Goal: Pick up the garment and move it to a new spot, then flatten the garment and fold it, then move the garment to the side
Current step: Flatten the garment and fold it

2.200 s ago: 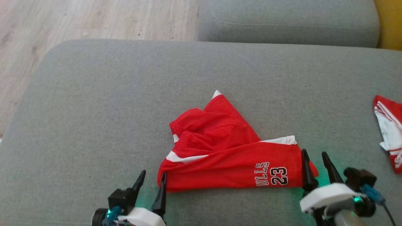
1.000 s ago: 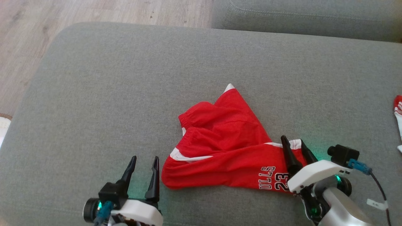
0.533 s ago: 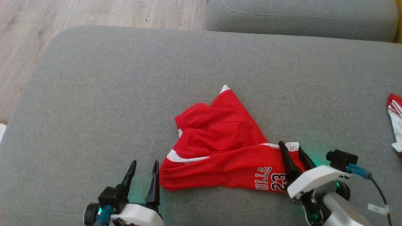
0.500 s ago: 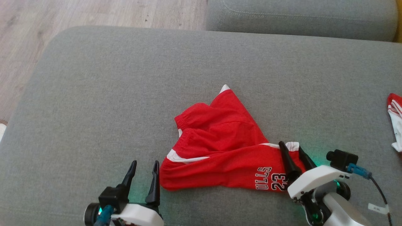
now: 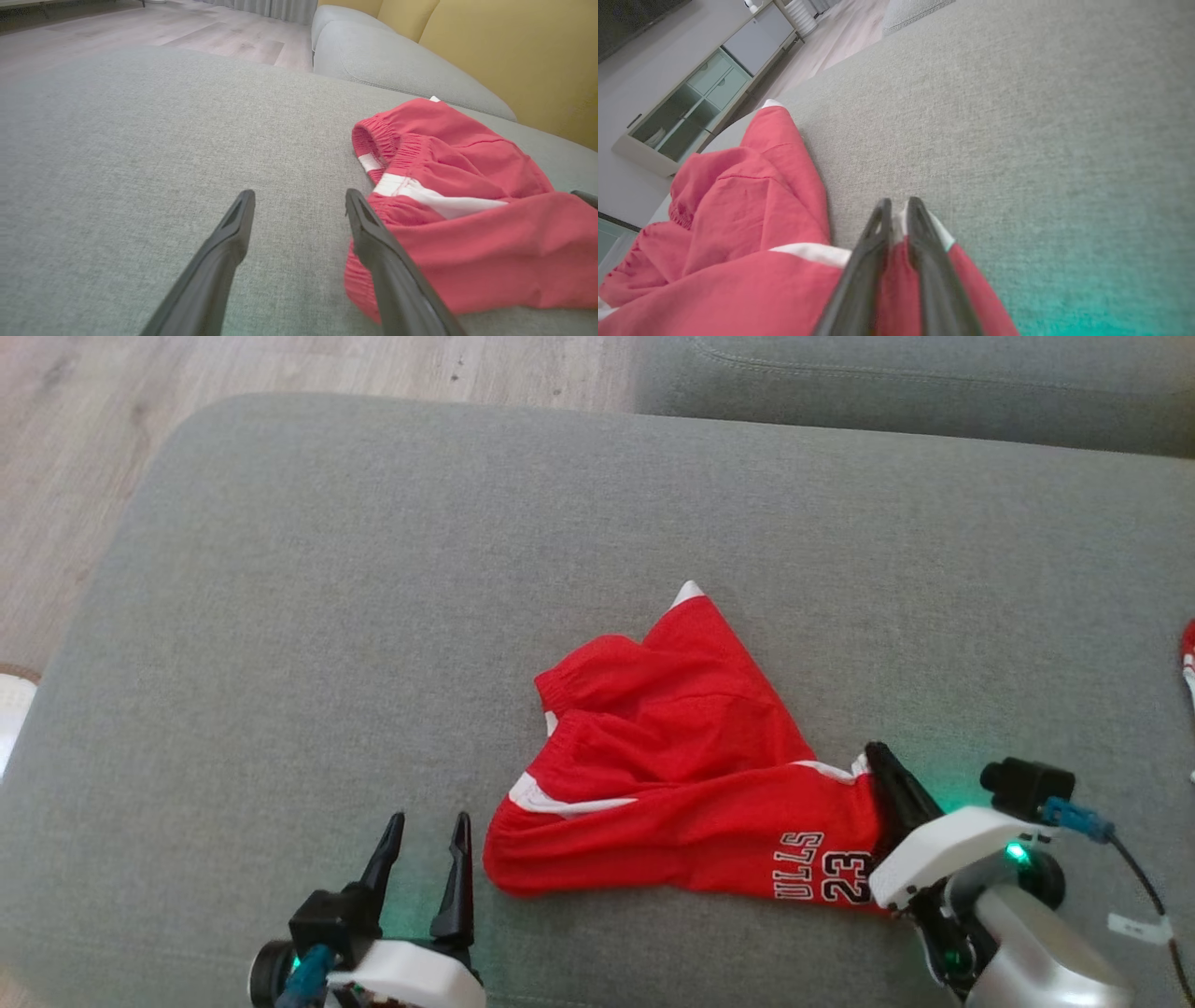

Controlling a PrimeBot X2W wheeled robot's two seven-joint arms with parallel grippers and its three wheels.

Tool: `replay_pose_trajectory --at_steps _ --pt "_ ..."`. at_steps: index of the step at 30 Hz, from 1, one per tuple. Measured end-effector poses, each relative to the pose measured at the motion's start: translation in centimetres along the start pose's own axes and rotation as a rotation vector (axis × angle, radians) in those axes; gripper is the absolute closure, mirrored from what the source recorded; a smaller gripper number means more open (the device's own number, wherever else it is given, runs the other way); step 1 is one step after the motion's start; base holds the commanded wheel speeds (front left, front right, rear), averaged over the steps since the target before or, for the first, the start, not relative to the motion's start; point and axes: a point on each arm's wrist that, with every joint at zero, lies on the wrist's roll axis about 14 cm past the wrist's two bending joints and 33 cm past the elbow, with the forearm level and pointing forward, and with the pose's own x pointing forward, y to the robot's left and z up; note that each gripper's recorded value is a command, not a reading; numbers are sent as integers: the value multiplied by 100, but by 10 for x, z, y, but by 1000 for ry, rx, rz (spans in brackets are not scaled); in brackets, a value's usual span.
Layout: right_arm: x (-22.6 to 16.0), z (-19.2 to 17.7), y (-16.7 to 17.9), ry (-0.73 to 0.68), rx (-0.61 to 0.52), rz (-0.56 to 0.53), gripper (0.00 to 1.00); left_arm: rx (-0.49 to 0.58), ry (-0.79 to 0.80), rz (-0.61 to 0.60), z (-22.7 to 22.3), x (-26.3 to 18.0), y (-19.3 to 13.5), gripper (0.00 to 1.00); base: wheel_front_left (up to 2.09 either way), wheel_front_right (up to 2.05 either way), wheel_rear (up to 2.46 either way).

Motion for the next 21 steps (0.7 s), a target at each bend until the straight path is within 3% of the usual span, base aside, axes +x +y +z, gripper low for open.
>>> replay_pose_trajectory --at_steps 6,10,18,21 --pt "7 8 -7 -5 -41 -17 100 -12 -5 20 1 -3 6 0 0 0 0" --pt "16 36 0 -75 -66 2 100 -21 -13 35 3 -6 9 0 0 0 0" --pt "15 183 66 -486 -173 160 100 -26 -42 41 10 -11 11 0 0 0 0" --pt "-4 204 86 -573 -205 209 100 -27 -55 41 13 -13 11 0 0 0 0"
